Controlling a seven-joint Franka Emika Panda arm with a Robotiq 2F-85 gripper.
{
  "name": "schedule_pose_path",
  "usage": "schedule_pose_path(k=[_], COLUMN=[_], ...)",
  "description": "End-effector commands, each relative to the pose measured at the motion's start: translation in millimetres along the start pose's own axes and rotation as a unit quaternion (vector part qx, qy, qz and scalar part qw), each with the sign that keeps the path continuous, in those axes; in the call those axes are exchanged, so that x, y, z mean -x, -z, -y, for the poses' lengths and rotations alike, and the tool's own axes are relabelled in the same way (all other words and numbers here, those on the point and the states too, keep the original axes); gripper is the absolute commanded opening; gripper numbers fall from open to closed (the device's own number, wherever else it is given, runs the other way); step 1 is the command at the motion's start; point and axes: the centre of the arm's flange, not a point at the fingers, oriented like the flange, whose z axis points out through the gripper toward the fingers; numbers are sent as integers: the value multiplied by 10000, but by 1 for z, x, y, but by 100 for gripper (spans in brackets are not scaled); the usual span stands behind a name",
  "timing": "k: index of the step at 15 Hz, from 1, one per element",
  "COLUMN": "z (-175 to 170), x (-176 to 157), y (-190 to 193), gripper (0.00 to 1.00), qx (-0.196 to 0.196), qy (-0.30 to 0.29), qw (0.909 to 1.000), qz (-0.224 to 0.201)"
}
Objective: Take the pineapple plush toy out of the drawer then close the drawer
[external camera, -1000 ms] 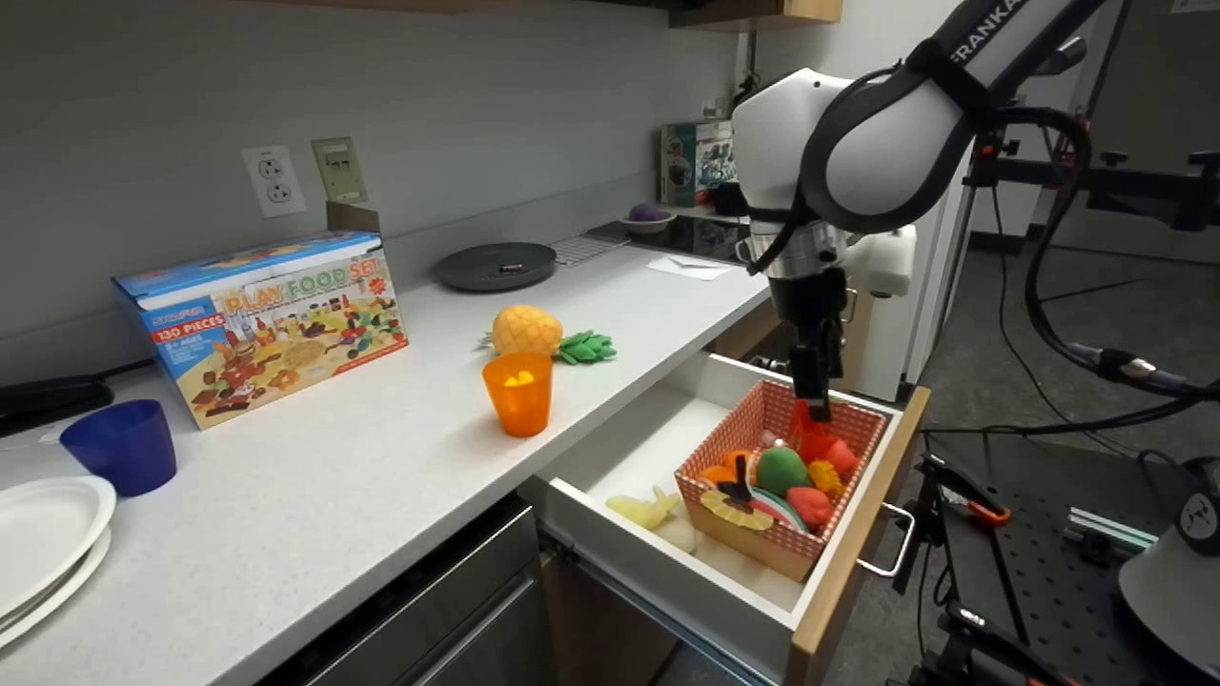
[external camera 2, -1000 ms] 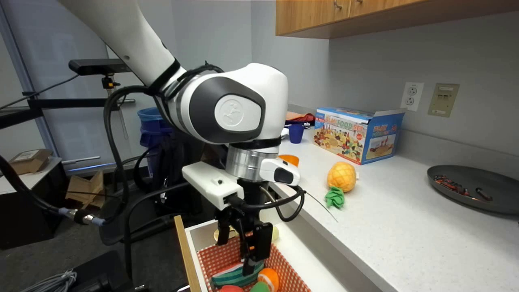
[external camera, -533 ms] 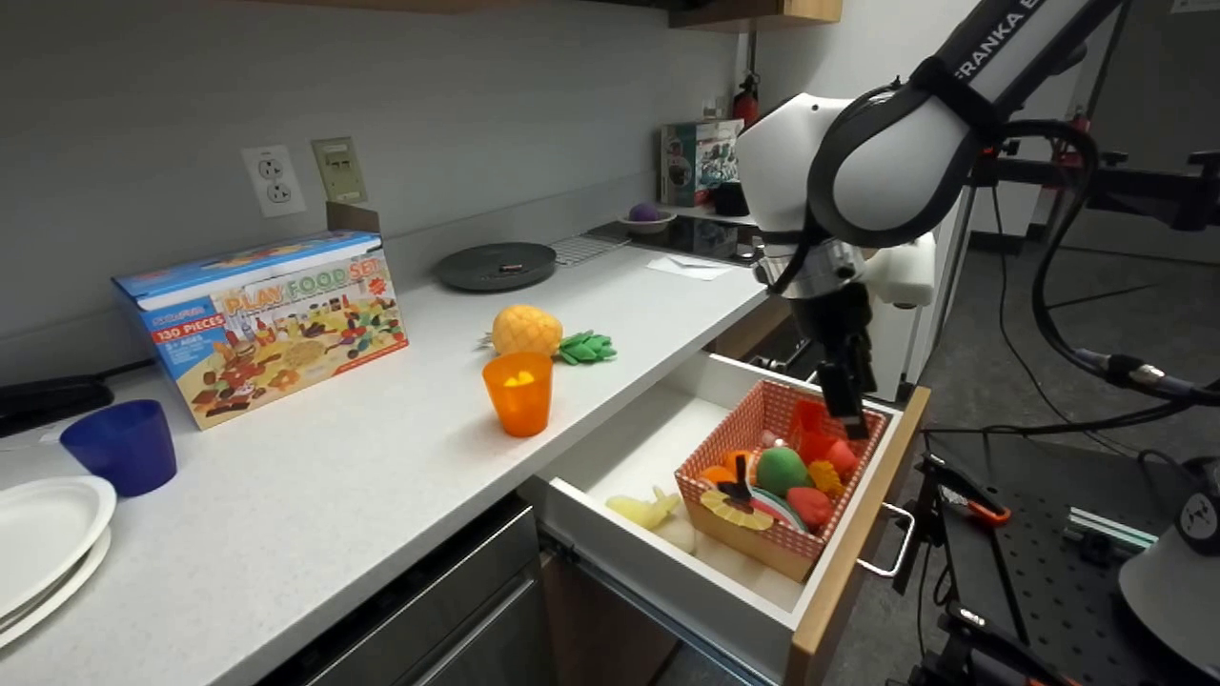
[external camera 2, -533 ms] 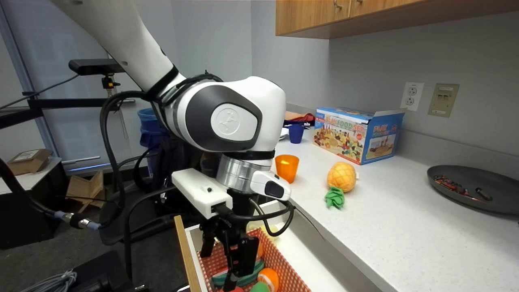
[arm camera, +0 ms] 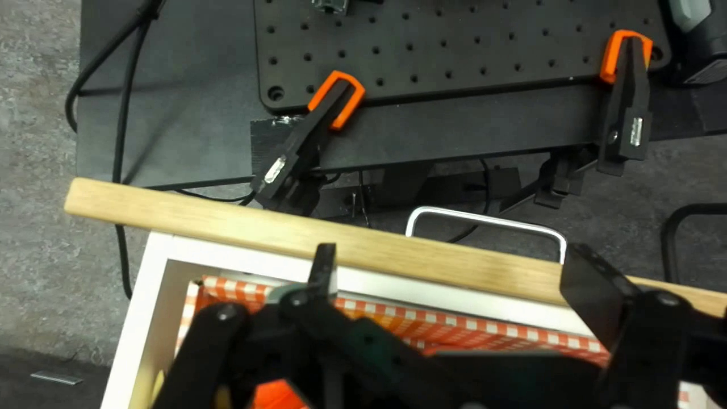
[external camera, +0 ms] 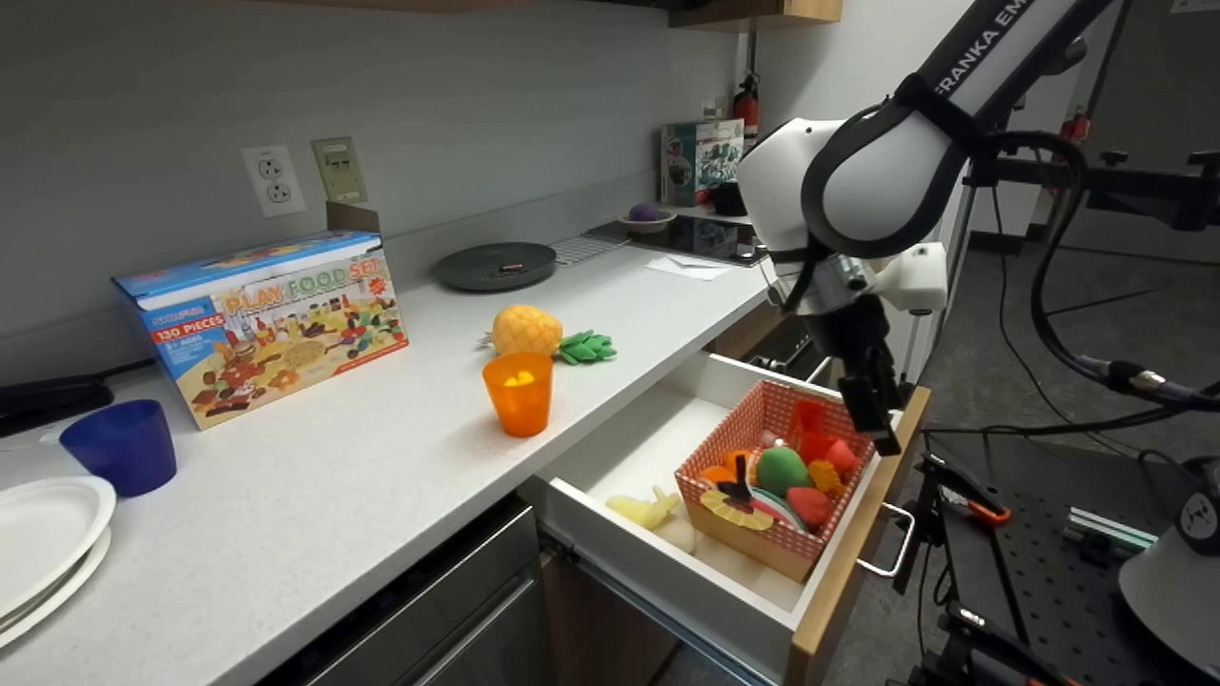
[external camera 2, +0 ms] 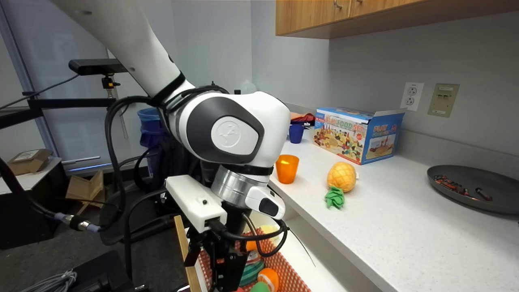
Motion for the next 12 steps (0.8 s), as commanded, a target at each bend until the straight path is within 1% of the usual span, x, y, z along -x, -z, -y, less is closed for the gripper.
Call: schedule_pose_path(k=[1, 4, 9, 12], z=[-8, -12, -14, -17], x=[-8, -13, -11, -17], y=[-16, -28, -44, -47], gripper=[100, 100, 100, 100], qx=[-401, -589, -649, -676], qy=[142, 130, -46, -79], qw=[9986, 9968, 9945, 9935], qz=[303, 525, 826, 910])
